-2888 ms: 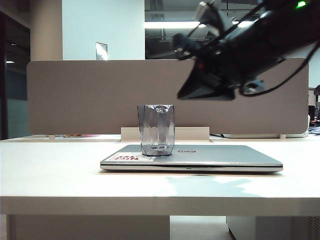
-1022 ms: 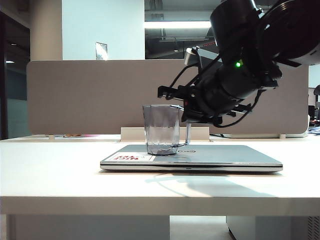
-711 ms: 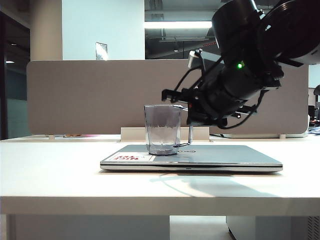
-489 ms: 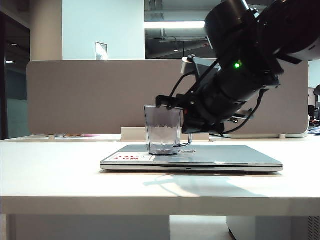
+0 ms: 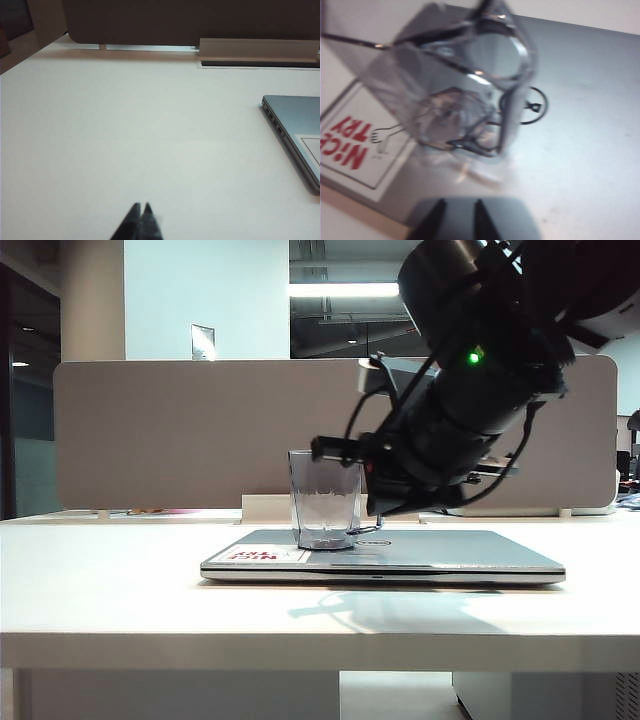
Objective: Pick up the water cup and place it on the right side of the laptop.
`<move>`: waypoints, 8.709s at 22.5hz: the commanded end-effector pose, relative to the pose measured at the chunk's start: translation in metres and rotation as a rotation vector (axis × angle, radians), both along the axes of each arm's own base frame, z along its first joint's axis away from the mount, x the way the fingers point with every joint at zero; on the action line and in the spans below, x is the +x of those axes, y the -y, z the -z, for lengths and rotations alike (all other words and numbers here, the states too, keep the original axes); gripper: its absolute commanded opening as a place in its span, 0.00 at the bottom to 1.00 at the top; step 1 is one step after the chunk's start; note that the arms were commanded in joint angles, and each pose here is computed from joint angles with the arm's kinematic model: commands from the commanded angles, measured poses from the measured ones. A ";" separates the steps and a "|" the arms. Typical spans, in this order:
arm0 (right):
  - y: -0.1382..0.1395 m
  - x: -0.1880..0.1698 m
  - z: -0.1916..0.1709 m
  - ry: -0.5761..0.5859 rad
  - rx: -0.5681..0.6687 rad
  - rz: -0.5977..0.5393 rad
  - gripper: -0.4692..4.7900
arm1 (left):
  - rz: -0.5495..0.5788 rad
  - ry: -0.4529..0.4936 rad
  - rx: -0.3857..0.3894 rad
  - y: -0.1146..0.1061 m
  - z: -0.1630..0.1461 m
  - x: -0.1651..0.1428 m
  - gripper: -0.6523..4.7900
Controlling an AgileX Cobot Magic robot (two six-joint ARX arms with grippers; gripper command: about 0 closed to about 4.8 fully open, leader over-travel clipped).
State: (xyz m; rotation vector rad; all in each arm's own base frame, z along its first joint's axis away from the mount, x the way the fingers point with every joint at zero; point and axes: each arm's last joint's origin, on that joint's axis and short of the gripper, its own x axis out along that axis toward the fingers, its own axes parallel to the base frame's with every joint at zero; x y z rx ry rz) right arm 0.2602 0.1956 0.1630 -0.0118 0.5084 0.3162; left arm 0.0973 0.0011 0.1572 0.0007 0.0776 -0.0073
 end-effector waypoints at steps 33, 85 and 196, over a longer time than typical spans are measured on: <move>-0.004 0.036 0.016 0.140 0.070 0.103 0.49 | 0.003 0.016 -0.022 0.000 -0.002 0.000 0.11; 0.071 0.033 -0.057 0.304 -0.058 0.279 0.08 | 0.064 0.006 -0.049 0.002 -0.002 0.000 0.11; 0.245 -0.005 0.000 0.022 0.028 0.197 0.33 | 0.087 -0.037 -0.053 0.003 0.003 -0.001 0.11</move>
